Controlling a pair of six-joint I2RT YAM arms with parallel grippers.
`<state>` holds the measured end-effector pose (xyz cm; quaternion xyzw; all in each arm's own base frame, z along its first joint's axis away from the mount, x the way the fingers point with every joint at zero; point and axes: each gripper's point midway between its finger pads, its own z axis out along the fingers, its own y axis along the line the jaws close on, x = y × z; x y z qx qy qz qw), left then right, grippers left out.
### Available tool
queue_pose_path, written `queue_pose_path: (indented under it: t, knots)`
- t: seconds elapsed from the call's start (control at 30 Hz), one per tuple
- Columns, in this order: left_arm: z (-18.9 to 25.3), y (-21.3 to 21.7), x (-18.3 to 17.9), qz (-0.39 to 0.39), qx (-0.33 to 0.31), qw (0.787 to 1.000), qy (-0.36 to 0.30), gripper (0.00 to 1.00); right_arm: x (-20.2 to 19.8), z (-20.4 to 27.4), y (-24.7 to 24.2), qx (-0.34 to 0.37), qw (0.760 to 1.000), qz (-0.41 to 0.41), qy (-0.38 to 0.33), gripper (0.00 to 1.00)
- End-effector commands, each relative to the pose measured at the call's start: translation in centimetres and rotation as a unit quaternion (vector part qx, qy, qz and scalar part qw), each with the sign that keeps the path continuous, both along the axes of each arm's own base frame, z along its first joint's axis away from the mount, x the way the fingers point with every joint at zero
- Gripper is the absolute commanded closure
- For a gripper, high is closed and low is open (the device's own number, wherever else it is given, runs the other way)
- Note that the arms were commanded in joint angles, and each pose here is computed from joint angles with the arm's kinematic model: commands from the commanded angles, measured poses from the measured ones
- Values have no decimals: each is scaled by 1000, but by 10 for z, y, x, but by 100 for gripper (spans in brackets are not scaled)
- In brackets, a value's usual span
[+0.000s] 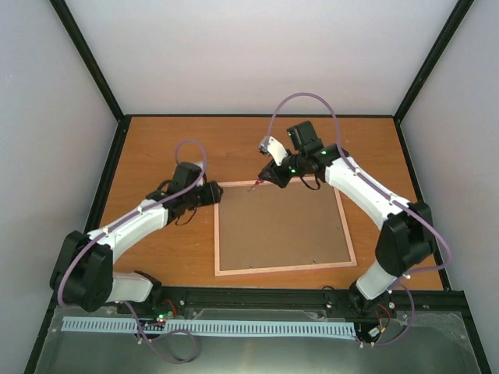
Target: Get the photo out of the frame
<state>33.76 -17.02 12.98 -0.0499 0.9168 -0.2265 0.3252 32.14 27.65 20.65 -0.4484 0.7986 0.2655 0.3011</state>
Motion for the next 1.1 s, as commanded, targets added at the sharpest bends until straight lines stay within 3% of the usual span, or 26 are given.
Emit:
queue_pose_path:
  t: [0.0,0.37,1.07]
  knots:
    - [-38,-3,-54,-3,14,997,78,44,16,14,37,39,999,1,-3,97]
    - [-71,-6,-115,-39,-51,993,99,50,-1,-28,98,-6,999,30,28,97]
    - [-95,-12,-107,-34,-42,991,121,63,-29,-55,117,-29,995,84,42,97]
